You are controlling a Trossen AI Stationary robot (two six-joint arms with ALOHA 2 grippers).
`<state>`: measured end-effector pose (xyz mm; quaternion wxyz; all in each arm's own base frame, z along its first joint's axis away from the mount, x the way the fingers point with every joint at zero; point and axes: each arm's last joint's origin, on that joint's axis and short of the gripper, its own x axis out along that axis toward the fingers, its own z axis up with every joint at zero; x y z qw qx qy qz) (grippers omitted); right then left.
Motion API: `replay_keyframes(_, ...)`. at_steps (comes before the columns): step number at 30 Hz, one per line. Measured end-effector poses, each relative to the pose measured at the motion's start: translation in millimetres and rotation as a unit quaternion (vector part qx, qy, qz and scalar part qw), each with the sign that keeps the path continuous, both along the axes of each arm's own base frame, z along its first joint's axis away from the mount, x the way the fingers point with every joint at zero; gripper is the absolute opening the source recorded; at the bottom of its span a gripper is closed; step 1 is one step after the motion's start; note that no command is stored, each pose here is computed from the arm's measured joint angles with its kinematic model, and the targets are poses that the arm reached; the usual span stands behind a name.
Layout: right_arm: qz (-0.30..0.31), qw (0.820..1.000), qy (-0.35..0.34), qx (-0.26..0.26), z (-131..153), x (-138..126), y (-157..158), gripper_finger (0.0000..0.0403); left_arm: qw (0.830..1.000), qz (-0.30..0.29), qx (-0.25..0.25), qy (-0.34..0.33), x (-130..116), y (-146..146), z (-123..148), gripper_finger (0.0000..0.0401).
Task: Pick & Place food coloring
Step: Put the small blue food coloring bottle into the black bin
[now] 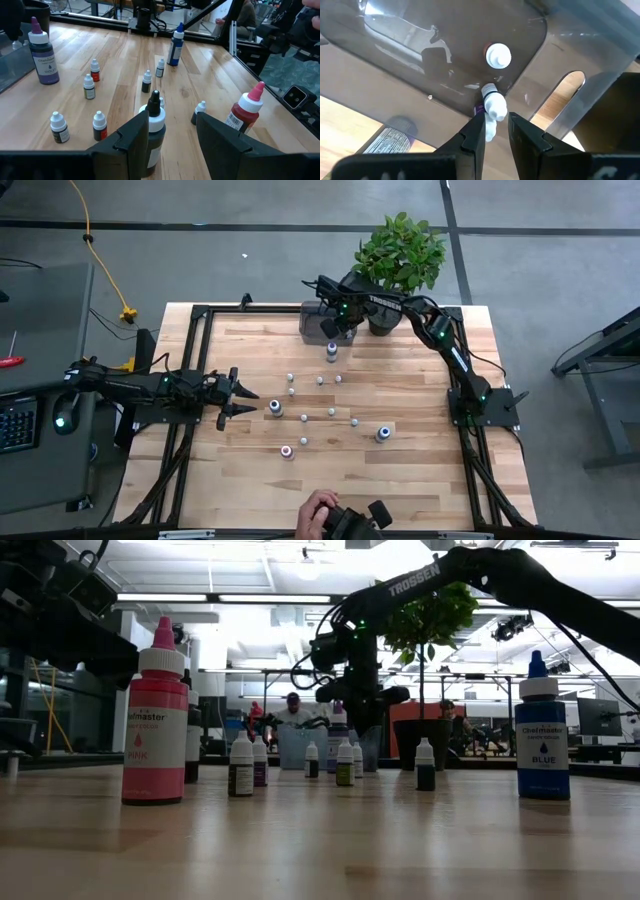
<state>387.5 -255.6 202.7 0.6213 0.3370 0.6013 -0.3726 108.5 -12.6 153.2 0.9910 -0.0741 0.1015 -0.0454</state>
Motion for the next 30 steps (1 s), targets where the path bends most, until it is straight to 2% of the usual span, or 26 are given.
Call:
replay_keyframes(8,0.0,1.0,-0.01,0.007,2,0,1,0.0076,1.0,0.0,0.0,0.0,0,0,0,0.0163)
replay_keyframes(17,0.004,0.999,-0.041,-0.006,25,-2,4,0.0076,1.0,0.0,0.0,0.0,0,0,0,0.0163)
replay_keyframes(30,0.05,0.989,-0.141,-0.02,58,17,33,0.0076,1.0,0.0,0.0,0.0,0,0,0,0.0163)
